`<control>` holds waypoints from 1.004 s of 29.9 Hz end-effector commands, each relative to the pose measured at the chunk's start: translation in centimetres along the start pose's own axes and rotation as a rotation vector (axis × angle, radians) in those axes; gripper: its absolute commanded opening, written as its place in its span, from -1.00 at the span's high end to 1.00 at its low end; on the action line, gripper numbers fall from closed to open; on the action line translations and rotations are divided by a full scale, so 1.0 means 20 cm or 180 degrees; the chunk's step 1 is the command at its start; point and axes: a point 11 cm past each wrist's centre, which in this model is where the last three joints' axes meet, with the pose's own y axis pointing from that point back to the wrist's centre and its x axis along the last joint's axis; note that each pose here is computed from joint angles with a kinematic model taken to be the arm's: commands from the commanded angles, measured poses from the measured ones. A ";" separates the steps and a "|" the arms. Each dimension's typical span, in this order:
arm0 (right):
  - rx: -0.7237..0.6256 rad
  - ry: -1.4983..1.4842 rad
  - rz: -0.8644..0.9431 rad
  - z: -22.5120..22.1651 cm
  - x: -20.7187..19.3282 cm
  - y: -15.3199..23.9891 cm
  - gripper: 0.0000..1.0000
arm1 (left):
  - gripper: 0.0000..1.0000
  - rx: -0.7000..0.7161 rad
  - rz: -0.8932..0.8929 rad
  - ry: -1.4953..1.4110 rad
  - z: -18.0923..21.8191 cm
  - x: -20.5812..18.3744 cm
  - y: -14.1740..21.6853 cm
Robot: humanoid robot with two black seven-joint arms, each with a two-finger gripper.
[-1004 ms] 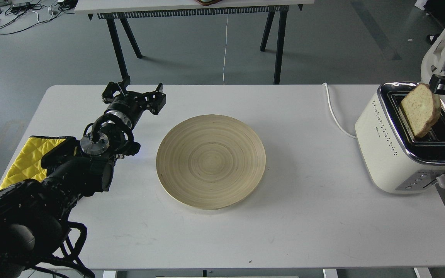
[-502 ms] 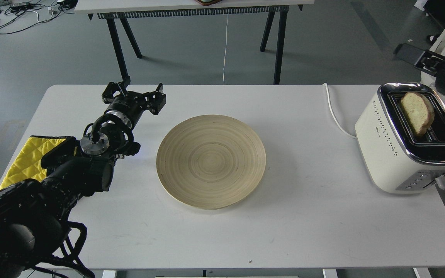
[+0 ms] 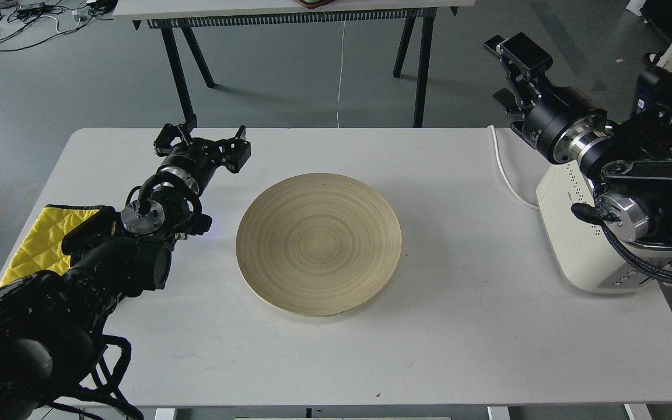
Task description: Put bread in toaster with right arm
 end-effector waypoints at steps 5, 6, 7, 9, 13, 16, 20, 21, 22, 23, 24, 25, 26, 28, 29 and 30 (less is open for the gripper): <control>0.0245 -0.1204 -0.0336 0.11 -0.10 -0.15 -0.97 | -1.00 0.0000 0.0000 0.0000 0.00 0.00 0.00; 0.0254 -0.1316 -0.0379 0.15 -0.09 -0.17 -0.97 | -1.00 0.0000 0.0000 0.0000 0.00 0.00 0.00; 0.0270 -0.1444 -0.0438 0.19 -0.07 -0.18 -0.98 | -1.00 0.0000 0.0000 0.0000 0.00 0.00 0.00; 0.0304 -0.1736 -0.0589 0.27 -0.09 -0.20 -0.97 | -1.00 0.0000 0.0000 0.0000 0.00 0.00 0.00; 0.0445 -0.2368 -0.0933 0.39 -0.11 -0.18 -0.97 | -1.00 0.0000 0.0000 0.0000 0.00 0.00 0.00; 0.0480 -0.2514 -0.0932 0.45 -0.09 -0.17 -0.98 | -1.00 0.0000 0.0000 0.0000 0.00 0.00 0.00; 0.0419 -0.2553 -0.0874 0.51 -0.12 -0.17 -0.98 | -1.00 0.0000 0.0000 0.0000 0.00 0.00 0.00; 0.0412 -0.2553 -0.0856 0.52 -0.11 -0.17 -0.98 | -1.00 0.0000 0.0000 0.0000 0.00 0.00 0.00; 0.0395 -0.2557 -0.0832 0.53 -0.10 -0.17 -0.98 | -1.00 0.0000 0.0000 0.0000 0.00 0.00 0.00; 0.0377 -0.2564 -0.0821 0.55 -0.11 -0.16 -0.98 | -1.00 0.0000 0.0000 0.0000 0.00 0.00 0.00; 0.0374 -0.2580 -0.0827 0.55 -0.12 -0.16 -0.98 | -1.00 0.0000 0.0000 0.0000 0.00 0.00 0.00; 0.0374 -0.2593 -0.0824 0.55 -0.12 -0.16 -0.98 | -1.00 0.0000 0.0000 0.0000 0.00 0.00 0.00; 0.0369 -0.2596 -0.0822 0.56 -0.12 -0.16 -0.98 | -1.00 0.0000 0.0000 0.0000 0.00 0.00 0.00; 0.0352 -0.2606 -0.0814 0.57 -0.13 -0.16 -0.98 | -1.00 0.0000 0.0000 0.0000 0.00 0.00 0.00; 0.0331 -0.2606 -0.0807 0.59 -0.14 -0.15 -0.98 | -1.00 0.0000 0.0000 0.0000 0.00 0.00 0.00; 0.0313 -0.2608 -0.0794 0.60 -0.14 -0.15 -0.98 | -1.00 0.0000 0.0000 0.0000 0.00 0.00 0.00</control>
